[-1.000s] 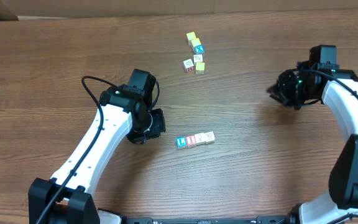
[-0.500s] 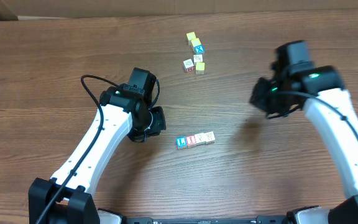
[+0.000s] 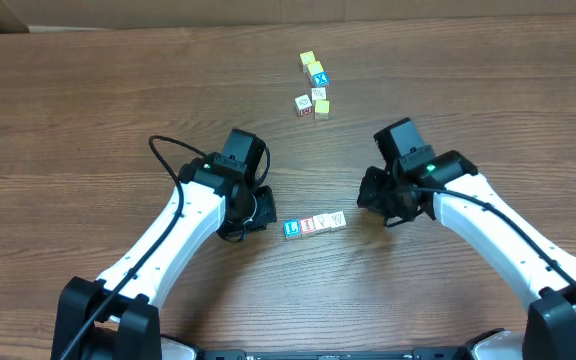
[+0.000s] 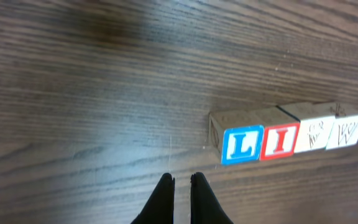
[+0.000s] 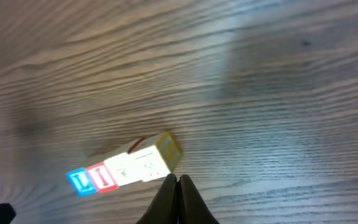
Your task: Flip 4 blocks
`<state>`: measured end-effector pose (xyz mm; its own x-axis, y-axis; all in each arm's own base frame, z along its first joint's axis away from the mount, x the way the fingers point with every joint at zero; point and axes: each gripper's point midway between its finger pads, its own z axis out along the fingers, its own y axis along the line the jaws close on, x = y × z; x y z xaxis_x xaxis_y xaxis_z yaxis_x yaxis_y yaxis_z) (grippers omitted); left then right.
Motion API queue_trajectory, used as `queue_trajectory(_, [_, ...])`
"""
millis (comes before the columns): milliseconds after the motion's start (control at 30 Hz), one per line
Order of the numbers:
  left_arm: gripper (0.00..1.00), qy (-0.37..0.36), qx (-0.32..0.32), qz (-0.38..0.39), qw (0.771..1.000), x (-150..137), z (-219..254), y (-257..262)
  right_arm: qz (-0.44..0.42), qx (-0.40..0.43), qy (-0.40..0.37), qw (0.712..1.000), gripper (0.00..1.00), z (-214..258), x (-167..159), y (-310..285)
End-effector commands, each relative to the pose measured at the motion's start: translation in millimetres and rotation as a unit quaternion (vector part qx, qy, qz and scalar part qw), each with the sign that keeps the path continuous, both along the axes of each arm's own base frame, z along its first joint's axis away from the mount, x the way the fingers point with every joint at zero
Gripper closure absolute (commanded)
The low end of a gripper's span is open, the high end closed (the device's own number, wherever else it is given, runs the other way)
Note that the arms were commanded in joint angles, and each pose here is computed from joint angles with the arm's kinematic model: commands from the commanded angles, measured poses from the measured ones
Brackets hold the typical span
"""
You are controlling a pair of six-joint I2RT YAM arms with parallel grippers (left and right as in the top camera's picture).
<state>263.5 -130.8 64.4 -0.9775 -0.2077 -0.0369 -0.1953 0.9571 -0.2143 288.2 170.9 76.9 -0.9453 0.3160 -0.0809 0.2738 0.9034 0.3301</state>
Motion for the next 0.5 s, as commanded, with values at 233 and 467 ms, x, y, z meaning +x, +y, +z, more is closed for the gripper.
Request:
queue_trajectory(233, [0.96, 0.005, -0.008, 0.024, 1.000, -8, -21, -1, -0.060, -0.024, 0.015, 0.998, 0.96, -25, 9, -5])
queue_trajectory(467, [0.96, -0.006, -0.014, 0.014, 1.000, -6, -23, -8, -0.082, -0.032, 0.047, 0.995, 0.96, -49, 8, -5])
